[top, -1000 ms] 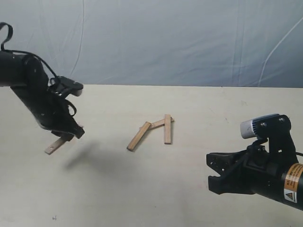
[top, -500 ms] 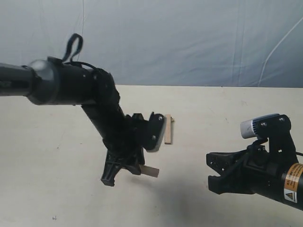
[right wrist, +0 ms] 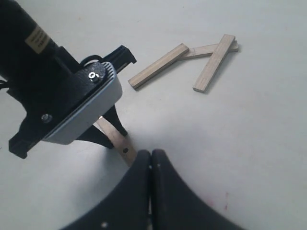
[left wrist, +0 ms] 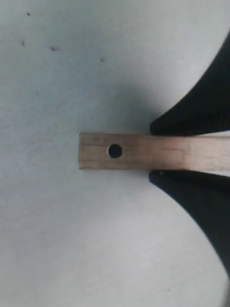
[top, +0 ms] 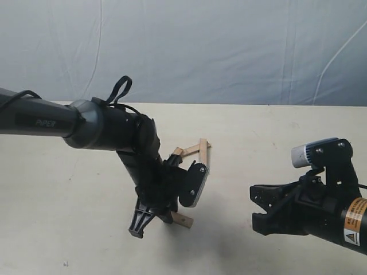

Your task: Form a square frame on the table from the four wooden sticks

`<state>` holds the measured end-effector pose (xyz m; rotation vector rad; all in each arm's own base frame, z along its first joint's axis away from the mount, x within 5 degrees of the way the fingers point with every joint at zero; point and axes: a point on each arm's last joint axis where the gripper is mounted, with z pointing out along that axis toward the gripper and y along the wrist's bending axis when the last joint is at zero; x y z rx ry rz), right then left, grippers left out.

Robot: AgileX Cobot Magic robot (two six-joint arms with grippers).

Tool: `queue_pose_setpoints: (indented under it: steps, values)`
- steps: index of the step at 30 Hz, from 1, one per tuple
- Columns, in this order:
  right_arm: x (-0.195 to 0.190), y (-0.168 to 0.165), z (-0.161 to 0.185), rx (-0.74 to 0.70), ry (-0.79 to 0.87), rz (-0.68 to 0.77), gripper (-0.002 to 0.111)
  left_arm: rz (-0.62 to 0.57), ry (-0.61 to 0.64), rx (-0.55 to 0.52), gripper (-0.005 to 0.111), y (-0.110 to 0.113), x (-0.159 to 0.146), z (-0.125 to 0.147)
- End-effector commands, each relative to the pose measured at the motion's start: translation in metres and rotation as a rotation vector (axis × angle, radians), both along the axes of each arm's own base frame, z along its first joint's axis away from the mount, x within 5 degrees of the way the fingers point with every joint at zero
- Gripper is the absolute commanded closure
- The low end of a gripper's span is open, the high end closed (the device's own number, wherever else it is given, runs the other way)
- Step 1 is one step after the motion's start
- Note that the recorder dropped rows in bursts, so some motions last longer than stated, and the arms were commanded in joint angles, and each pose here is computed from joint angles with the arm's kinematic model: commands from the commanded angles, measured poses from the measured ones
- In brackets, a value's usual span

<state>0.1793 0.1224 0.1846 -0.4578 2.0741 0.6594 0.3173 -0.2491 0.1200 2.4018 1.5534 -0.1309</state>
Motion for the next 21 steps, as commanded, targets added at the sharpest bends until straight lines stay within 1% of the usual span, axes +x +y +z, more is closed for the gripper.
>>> queue_pose_setpoints:
  steps: [1,10,11,13,15,16,17,18,19,21]
  values:
    - [-0.001,-0.001,0.002,0.001,-0.017,0.007,0.109,-0.012,-0.032,0.003,0.09,-0.002,0.002,-0.002]
    - [-0.001,-0.001,0.002,0.001,-0.017,0.007,0.109,-0.01,-0.027,0.002,0.051,-0.002,0.001,-0.002]
    - [-0.001,-0.001,0.002,0.001,-0.017,0.007,0.109,-0.006,-0.029,-0.001,0.048,-0.002,0.001,0.0]
    - [-0.001,-0.001,0.002,0.003,-0.018,0.008,0.109,0.034,-0.022,-0.004,0.045,-0.001,0.0,0.009]
    - [-0.001,-0.001,0.002,0.015,-0.014,-0.006,0.109,0.088,-0.015,-0.016,0.045,0.001,-0.002,0.025]
    - [0.001,-0.001,0.004,0.021,-0.018,-0.009,0.109,0.125,-0.021,-0.019,0.047,0.003,-0.003,0.036]
    - [0.004,0.0,0.007,0.019,-0.025,-0.013,0.109,0.189,-0.033,-0.024,0.051,0.007,-0.004,0.048]
    - [0.009,0.001,0.012,0.001,-0.026,-0.028,0.109,0.252,-0.048,-0.033,0.056,0.011,-0.004,0.061]
    - [0.016,0.001,0.018,-0.032,-0.022,-0.053,0.109,0.349,-0.062,-0.036,0.067,0.017,-0.004,0.074]
    - [0.033,0.003,0.029,-0.101,0.001,-0.109,0.109,0.464,-0.104,-0.035,0.085,0.03,-0.004,0.097]
